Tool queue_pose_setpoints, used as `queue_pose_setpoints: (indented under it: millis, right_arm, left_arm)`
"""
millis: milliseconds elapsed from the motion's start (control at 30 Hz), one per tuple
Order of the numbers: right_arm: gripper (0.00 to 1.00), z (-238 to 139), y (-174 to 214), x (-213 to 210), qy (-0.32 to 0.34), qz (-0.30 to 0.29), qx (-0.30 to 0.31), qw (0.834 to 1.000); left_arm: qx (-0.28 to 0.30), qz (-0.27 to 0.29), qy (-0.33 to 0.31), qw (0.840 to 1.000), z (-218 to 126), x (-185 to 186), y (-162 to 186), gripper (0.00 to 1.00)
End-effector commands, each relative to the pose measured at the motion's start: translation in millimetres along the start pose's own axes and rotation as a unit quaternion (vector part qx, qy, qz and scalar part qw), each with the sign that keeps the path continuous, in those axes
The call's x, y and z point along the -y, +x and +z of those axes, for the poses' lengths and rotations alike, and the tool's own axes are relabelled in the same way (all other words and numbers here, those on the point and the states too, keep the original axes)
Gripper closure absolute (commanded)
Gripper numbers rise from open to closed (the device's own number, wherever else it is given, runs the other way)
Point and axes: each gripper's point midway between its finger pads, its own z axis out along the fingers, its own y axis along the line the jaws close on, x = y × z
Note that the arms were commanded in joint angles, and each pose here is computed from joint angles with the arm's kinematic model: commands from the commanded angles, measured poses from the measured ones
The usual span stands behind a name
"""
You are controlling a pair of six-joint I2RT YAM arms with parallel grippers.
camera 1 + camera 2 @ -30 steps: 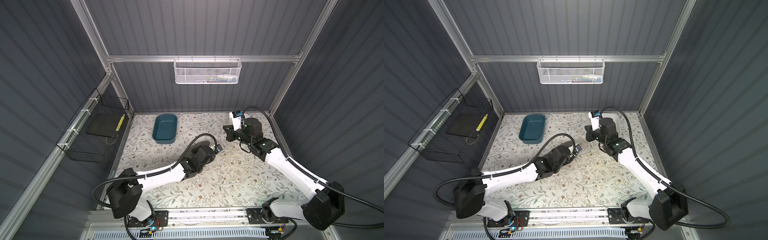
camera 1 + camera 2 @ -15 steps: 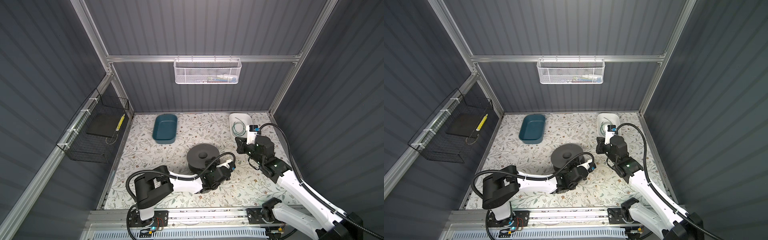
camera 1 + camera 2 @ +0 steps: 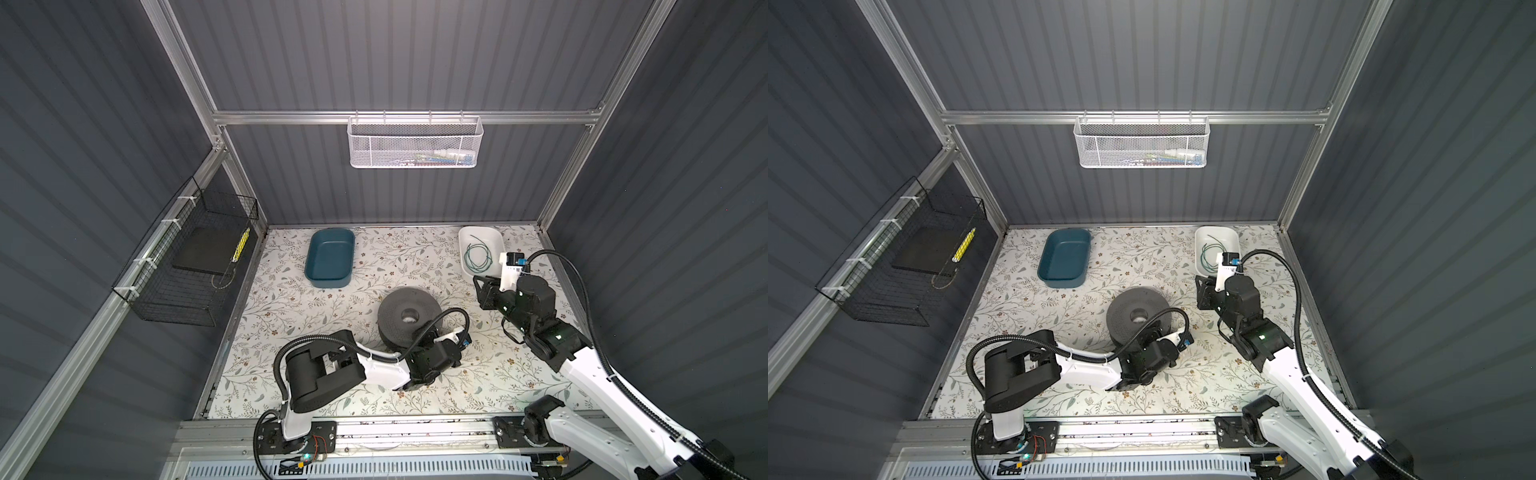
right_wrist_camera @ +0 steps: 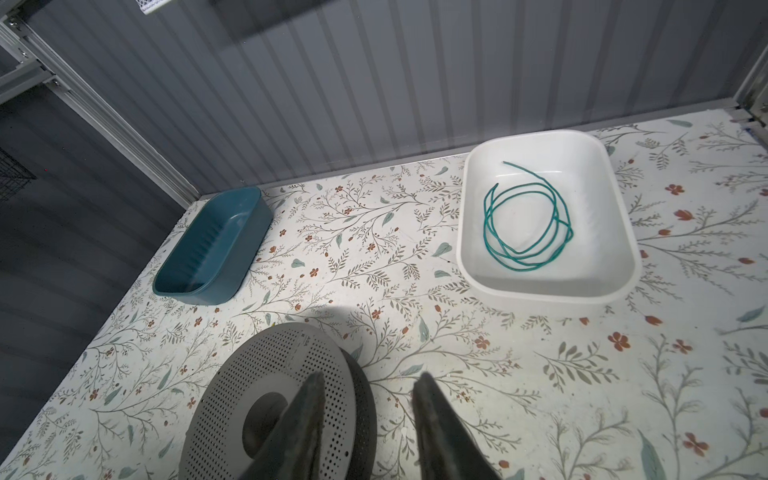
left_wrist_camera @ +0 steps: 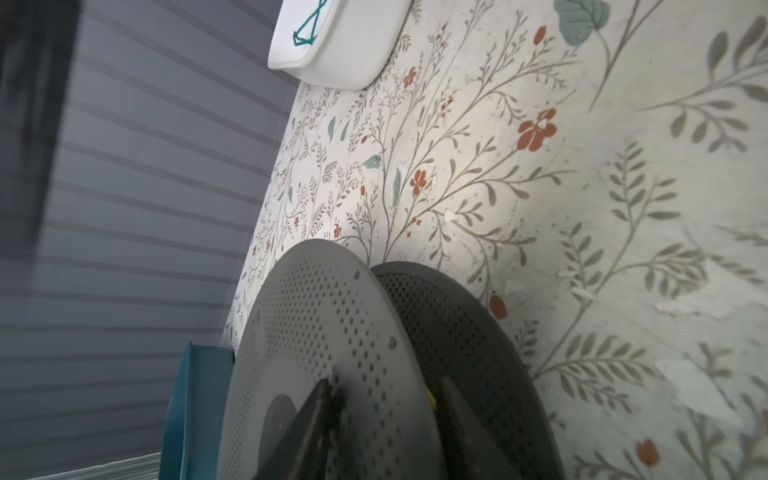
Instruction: Wrap the cables
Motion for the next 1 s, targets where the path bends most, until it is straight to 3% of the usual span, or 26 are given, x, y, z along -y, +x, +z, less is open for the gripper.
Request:
queue_pose_setpoints:
  millis: [0, 100, 267, 533, 633, 667, 867, 900, 967]
  right_arm:
    - [0.57, -6.3, -5.8, 4.3, 0.011, -0.003, 0.006, 1.000]
    - [0.49, -10.3, -11.2, 5.3, 0.014, -0.003, 0.011, 1.000]
    - [0.36, -19.5, -19.9, 6.5, 0.019, -0.003, 0.021, 1.000]
    - [0.20, -36.7, -39.0, 8.5, 0.027, 0.003, 0.046, 0.999]
    - [0.08, -39.8, -42.9, 2.5, 0.011, 0.006, 0.049, 0.999]
    - [0.01, -42.3, -45.4, -4.4, -0.006, 0.005, 0.050, 0.999]
    - [0.01, -59.7, -62.3, -37.7, -0.095, 0.046, 0.063, 0.992]
    - [0.01, -56.9, -60.8, -36.7, -0.096, 0.068, 0.063, 0.991]
    - [0.01, -46.7, -52.3, -27.8, -0.076, 0.057, 0.063, 0.994]
  left_arm:
    - [-0.024, 0.008, 0.064, 0.998, -3.4, 24.9, 17.0, 0.41]
    - [-0.030, 0.008, 0.082, 0.996, -10.7, 22.1, 14.5, 0.32]
    - [-0.027, -0.003, 0.127, 0.992, -30.3, 13.7, -0.2, 0.01]
    - [0.038, -0.034, 0.162, 0.985, -84.6, -44.6, -54.8, 0.01]
    - [0.071, -0.055, 0.168, 0.982, -109.4, -74.0, -78.5, 0.01]
    - [0.083, -0.064, 0.161, 0.981, -116.9, -85.5, -83.6, 0.01]
    - [0.139, -0.153, 0.047, 0.977, -147.4, -159.5, -85.9, 0.01]
    - [0.145, -0.159, 0.027, 0.976, -150.1, -167.5, -81.6, 0.00]
    - [0.150, -0.153, -0.010, 0.977, -150.8, -176.4, -72.0, 0.01]
